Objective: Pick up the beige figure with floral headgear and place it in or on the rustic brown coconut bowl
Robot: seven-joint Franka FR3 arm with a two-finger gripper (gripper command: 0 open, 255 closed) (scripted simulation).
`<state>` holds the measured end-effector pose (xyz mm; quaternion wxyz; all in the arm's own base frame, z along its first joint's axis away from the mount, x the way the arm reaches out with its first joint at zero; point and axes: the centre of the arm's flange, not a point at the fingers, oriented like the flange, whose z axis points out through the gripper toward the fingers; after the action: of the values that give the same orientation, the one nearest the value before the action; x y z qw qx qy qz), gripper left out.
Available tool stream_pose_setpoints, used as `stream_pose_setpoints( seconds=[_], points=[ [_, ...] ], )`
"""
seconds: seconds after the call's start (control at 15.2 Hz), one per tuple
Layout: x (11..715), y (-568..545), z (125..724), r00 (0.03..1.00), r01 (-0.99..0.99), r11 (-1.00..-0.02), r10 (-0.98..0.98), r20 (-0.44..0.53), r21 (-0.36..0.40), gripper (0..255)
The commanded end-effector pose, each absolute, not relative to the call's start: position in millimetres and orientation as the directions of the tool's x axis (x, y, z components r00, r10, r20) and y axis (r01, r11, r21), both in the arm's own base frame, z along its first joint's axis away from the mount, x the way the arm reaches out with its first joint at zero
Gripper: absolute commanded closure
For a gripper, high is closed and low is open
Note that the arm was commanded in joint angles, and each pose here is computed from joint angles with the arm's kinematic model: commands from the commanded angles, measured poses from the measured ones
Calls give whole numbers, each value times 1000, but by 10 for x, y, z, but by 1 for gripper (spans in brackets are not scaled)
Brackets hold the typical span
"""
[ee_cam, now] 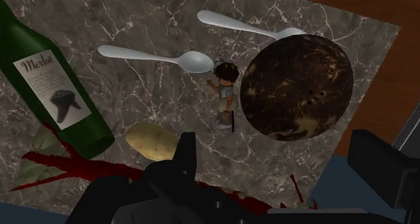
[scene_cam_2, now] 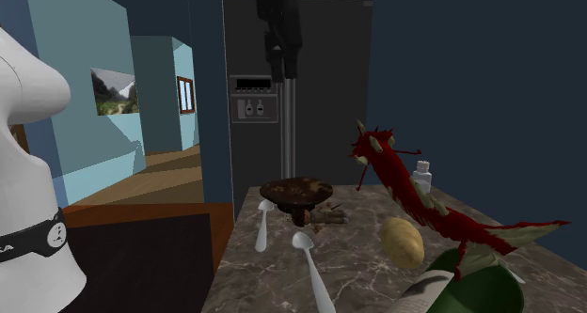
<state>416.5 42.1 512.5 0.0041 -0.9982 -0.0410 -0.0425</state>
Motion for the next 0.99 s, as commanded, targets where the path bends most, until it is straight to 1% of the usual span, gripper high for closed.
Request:
stream_pose_setpoints(
  seconds=[0.0, 0.92],
  points=[
    [4375, 454, 4908, 994, 82, -997, 83, 77, 11, 0],
    [5579, 604, 3430, 997, 79, -990, 81, 12, 119, 0]
  ],
)
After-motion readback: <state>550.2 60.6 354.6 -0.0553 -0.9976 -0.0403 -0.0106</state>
